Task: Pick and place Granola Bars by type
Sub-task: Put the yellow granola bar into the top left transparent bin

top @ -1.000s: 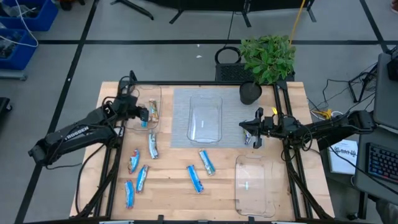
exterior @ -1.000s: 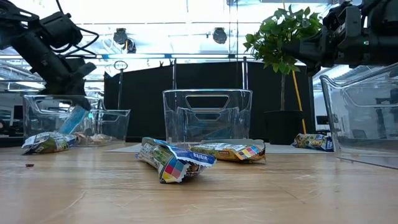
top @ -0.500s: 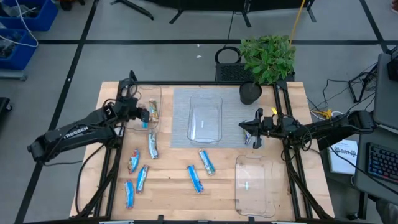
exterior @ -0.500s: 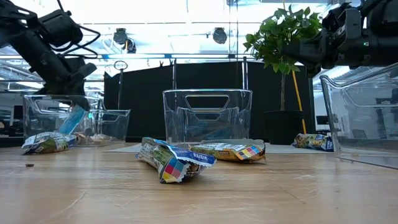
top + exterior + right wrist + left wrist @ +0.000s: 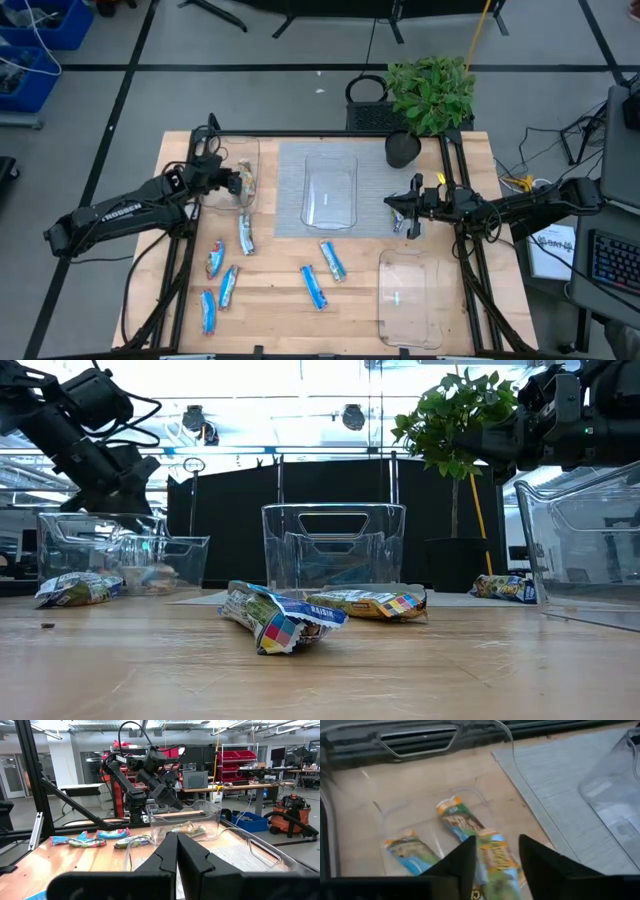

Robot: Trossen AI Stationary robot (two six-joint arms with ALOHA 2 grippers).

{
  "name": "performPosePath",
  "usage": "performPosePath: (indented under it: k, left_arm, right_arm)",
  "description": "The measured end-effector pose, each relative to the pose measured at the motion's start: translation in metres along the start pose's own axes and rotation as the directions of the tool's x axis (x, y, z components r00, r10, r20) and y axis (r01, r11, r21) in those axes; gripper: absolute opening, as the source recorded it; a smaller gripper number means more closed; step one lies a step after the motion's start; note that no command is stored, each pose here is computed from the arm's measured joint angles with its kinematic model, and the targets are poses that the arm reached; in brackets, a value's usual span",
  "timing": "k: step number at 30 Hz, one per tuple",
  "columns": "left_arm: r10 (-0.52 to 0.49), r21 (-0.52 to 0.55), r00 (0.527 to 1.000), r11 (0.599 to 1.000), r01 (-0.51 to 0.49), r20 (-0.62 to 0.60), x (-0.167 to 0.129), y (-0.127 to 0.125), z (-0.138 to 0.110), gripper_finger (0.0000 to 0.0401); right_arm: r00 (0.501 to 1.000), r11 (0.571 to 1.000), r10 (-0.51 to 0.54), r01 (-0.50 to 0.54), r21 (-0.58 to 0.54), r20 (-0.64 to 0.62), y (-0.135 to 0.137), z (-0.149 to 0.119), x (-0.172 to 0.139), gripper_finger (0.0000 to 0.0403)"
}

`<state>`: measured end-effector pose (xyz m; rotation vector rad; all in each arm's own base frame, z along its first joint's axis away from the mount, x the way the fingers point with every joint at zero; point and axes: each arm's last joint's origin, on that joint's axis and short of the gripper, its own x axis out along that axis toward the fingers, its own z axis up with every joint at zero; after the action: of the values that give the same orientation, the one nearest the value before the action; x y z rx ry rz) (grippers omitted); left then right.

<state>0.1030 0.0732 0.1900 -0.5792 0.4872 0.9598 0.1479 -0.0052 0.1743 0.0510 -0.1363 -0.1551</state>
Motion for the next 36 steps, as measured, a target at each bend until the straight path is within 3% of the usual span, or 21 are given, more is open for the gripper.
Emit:
performPosePath:
  k: [7,12,16,21,25,32,36]
  left_arm:
    - [-0.007,0.006,0.999,1.0,0.007,0.034,0.0,-0.001,0.003,0.0238]
    - [-0.188,0.065,0.977,0.981,0.182,0.097,-0.002,-0.011,0.014,0.0263]
    - [-0.433,0.188,0.891,0.894,0.406,0.135,-0.007,-0.023,0.024,0.0264]
    - [-0.688,0.34,0.715,0.707,0.62,0.125,-0.018,-0.038,0.031,0.0252]
    - [-0.797,0.433,0.595,0.575,0.694,0.106,-0.026,-0.047,0.032,0.0249]
    - [-0.826,0.486,0.558,0.522,0.701,0.084,-0.03,-0.053,0.029,0.0252]
    - [-0.818,0.497,0.566,0.534,0.684,0.101,-0.036,-0.047,0.029,0.0253]
  right_arm:
    - [1.0,1.0,0.0,0.0,0.0,-0.001,0.0,0.0,0.0,0.0004]
    - [1.0,1.0,0.0,0.0,0.0,-0.001,0.0,0.0,0.0,0.0004]
    - [1.0,1.0,0.001,-0.001,0.003,-0.001,0.0,0.0,0.0,0.0004]
    - [1.0,1.0,0.001,-0.001,0.003,0.0,0.0,0.0,0.0,0.0004]
    - [1.0,1.0,0.001,-0.001,0.003,0.0,0.0,0.0,0.0,0.0004]
    - [1.0,1.0,0.0,0.0,0.0,-0.004,0.0,0.0,0.0,0.0004]
    - [1.0,1.0,0.001,-0.001,0.0,-0.007,0.0,-0.001,0.0,0.0004]
